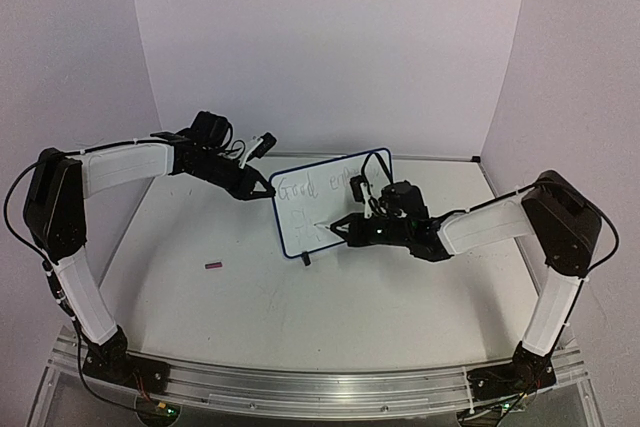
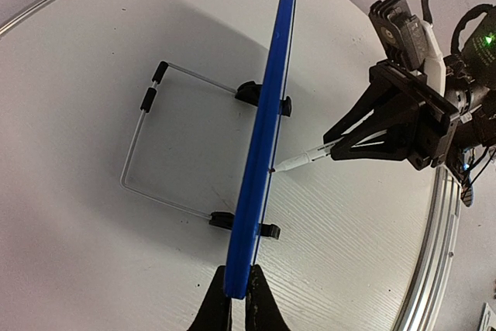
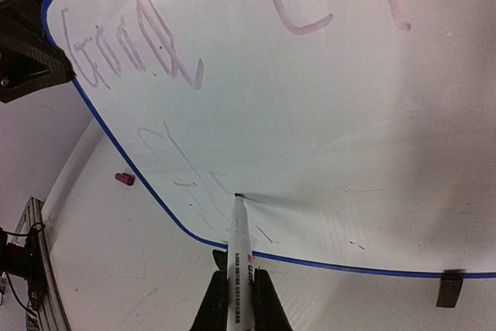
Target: Write a sentence on the whiteboard
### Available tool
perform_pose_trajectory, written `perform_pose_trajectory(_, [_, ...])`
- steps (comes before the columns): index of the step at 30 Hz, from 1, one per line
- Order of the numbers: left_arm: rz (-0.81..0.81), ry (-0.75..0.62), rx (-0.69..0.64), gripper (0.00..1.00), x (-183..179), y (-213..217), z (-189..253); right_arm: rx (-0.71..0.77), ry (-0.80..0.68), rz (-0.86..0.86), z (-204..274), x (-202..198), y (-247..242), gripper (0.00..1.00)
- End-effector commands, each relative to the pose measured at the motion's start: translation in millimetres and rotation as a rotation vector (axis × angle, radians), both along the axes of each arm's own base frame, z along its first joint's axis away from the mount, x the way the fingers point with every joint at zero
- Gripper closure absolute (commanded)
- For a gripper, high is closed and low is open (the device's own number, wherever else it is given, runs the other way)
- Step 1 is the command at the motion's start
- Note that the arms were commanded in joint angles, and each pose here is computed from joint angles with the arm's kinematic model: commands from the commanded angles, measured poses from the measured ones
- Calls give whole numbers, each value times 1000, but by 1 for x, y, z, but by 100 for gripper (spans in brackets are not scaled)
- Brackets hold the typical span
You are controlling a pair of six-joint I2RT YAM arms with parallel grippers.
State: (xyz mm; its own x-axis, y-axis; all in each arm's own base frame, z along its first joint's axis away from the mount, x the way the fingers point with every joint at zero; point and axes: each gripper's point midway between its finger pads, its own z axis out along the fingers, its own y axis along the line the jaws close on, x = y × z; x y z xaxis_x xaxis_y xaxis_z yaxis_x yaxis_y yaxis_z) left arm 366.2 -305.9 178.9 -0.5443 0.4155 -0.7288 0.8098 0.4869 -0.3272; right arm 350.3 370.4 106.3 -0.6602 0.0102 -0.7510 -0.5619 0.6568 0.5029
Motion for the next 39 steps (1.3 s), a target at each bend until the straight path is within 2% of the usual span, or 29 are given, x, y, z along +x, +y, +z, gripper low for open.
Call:
perform_pose_trajectory(1, [-7,90,138,100,-14,7,-47,11,-71,-45,27,10,-7,100])
perform_pose_trajectory(19, [-7,90,139,100,-14,7,-48,49,-82,0,39,14,8,100])
perform_pose_trajectory(32, [-7,89,140,100,-14,7,-48,72,-94,1,55,-4,-7,100])
perform_pose_trajectory(39, [-5,89,144,100,-14,7,-48,50,-82,-13,42,5,-4,100])
